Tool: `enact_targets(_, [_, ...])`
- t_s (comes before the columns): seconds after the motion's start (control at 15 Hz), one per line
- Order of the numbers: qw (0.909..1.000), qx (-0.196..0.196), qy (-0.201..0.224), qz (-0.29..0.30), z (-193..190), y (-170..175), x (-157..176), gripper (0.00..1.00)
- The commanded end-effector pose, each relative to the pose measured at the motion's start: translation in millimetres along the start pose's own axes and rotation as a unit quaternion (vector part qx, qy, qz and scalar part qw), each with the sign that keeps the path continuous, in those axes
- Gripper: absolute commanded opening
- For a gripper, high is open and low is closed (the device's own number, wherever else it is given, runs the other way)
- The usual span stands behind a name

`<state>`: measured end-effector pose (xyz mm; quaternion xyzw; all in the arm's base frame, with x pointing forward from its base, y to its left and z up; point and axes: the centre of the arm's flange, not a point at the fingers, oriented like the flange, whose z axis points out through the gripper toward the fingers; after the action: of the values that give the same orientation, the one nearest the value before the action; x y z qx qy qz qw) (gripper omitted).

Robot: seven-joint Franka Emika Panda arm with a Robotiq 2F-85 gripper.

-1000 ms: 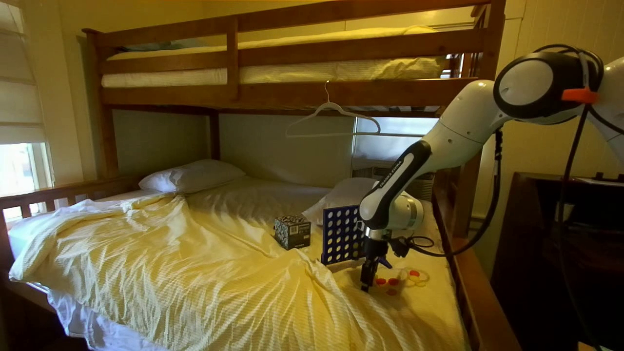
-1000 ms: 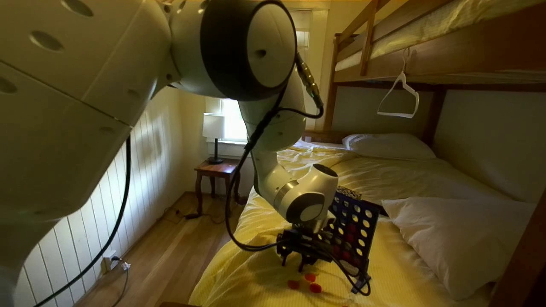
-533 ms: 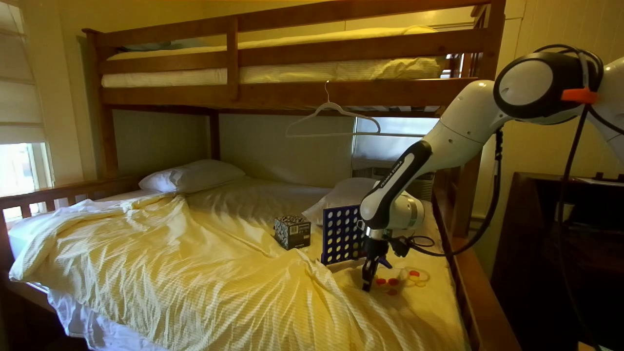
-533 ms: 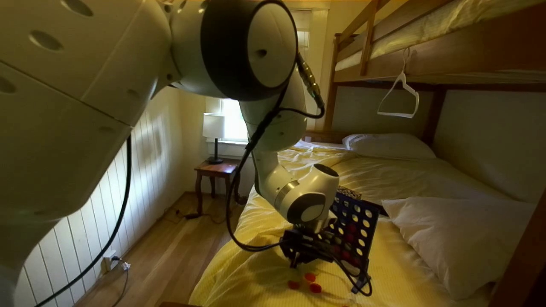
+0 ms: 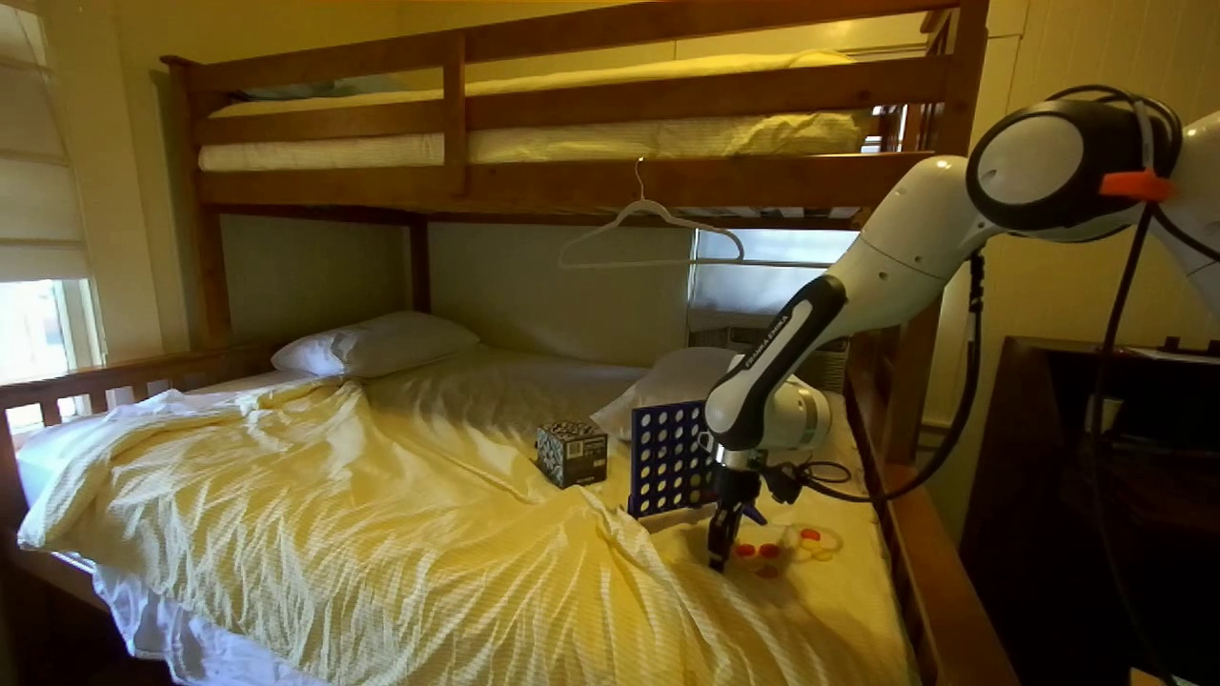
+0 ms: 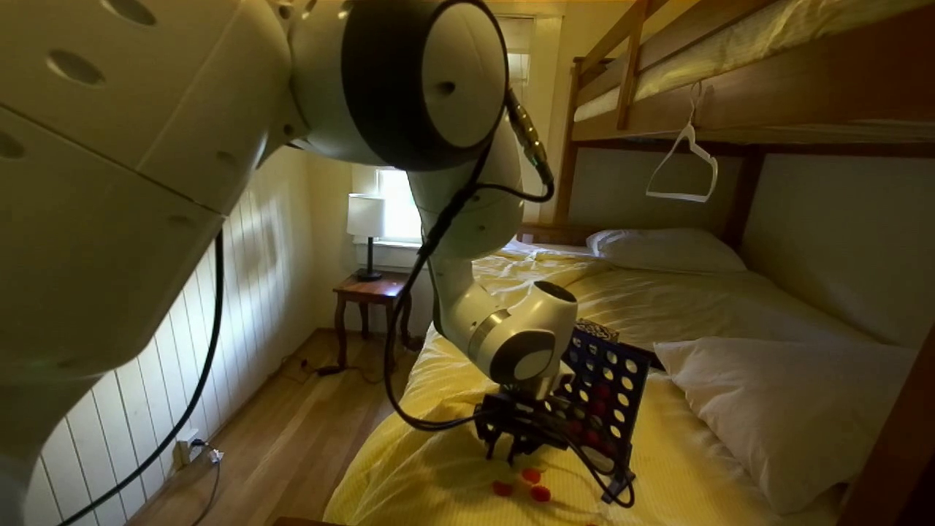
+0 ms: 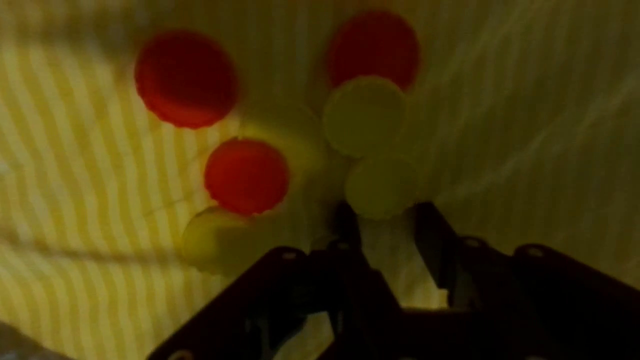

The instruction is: Put the orange circle inside the blue object

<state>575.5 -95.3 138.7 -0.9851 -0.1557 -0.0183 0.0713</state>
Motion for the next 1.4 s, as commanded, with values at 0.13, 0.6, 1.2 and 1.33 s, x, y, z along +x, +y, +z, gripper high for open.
enact_targets(0.13, [0.9992,-0.020,-0.034,0.009,-4.8,-15.4,-8.3,0.81])
enact_targets(0.6, [0.9984,-0.032,-0.043,0.017,-4.5,-17.3,-9.4,0.37])
enact_targets(1.2, [0.9977,-0.040,-0.043,0.033,-5.8,-16.6,-6.5,0.11])
enact_targets(1.33, [0.9981,-0.041,-0.030,0.034,-8.2,-18.4,-8.9,0.11])
